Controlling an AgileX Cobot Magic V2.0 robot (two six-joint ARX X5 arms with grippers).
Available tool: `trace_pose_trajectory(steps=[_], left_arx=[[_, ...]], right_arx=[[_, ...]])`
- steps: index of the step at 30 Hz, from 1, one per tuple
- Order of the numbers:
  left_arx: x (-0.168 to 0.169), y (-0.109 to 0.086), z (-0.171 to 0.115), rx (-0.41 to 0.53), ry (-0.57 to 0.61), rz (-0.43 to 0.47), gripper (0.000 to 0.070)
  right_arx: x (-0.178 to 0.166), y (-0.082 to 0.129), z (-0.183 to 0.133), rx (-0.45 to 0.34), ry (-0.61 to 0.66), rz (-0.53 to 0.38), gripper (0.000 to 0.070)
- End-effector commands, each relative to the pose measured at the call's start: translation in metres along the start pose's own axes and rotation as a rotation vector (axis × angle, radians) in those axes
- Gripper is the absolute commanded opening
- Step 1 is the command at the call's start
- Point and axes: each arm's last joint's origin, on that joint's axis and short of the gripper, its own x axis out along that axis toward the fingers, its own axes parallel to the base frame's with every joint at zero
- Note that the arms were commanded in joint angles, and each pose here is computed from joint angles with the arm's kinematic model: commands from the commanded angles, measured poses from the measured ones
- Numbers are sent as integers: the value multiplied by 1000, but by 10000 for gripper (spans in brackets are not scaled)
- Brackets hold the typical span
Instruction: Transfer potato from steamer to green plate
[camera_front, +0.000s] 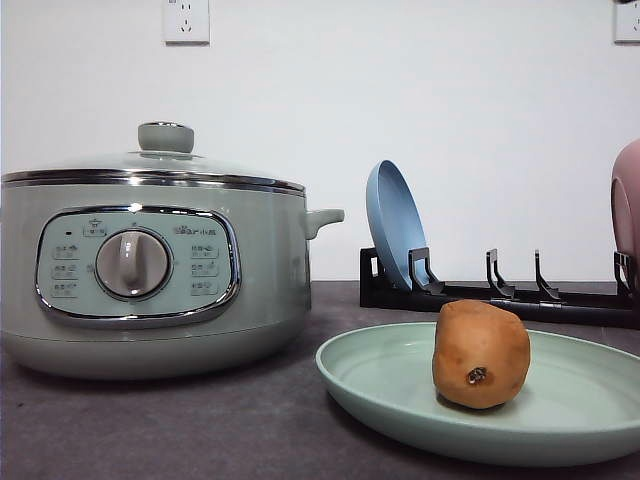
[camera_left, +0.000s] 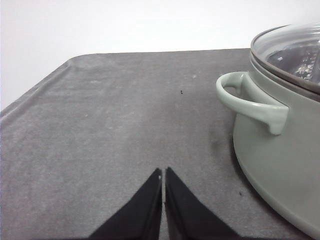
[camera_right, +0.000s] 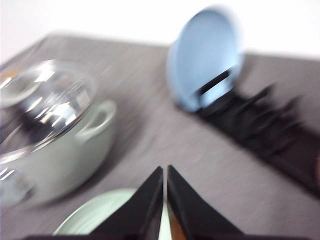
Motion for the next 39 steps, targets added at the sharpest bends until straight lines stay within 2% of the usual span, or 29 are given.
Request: trace_pose_trajectory(steps=[1, 6, 9, 13, 17, 24, 34, 39], left_arx=[[2, 0, -7, -1, 25, 2, 1], [2, 0, -7, -1, 25, 2, 1], [2, 0, -7, -1, 25, 2, 1], [2, 0, -7, -1, 25, 2, 1], [2, 0, -7, -1, 25, 2, 1], [2, 0, -7, -1, 25, 2, 1], [2, 0, -7, -1, 25, 2, 1], [2, 0, -7, -1, 25, 2, 1]], right_arx=[[-4, -5, -5, -3, -77, -40, 0], [-12, -16, -33, -46, -245, -150, 0], [-13, -19, -50, -77, -317, -175, 0], [-10, -23, -74, -112, -369, -193, 0], [-4, -28, -96, -115, -390, -232, 0], [5, -36, -127, -89, -372, -321, 0], [12, -40, -147, -59, -303, -324, 0], [15, -41, -156, -27, -208, -328, 0]])
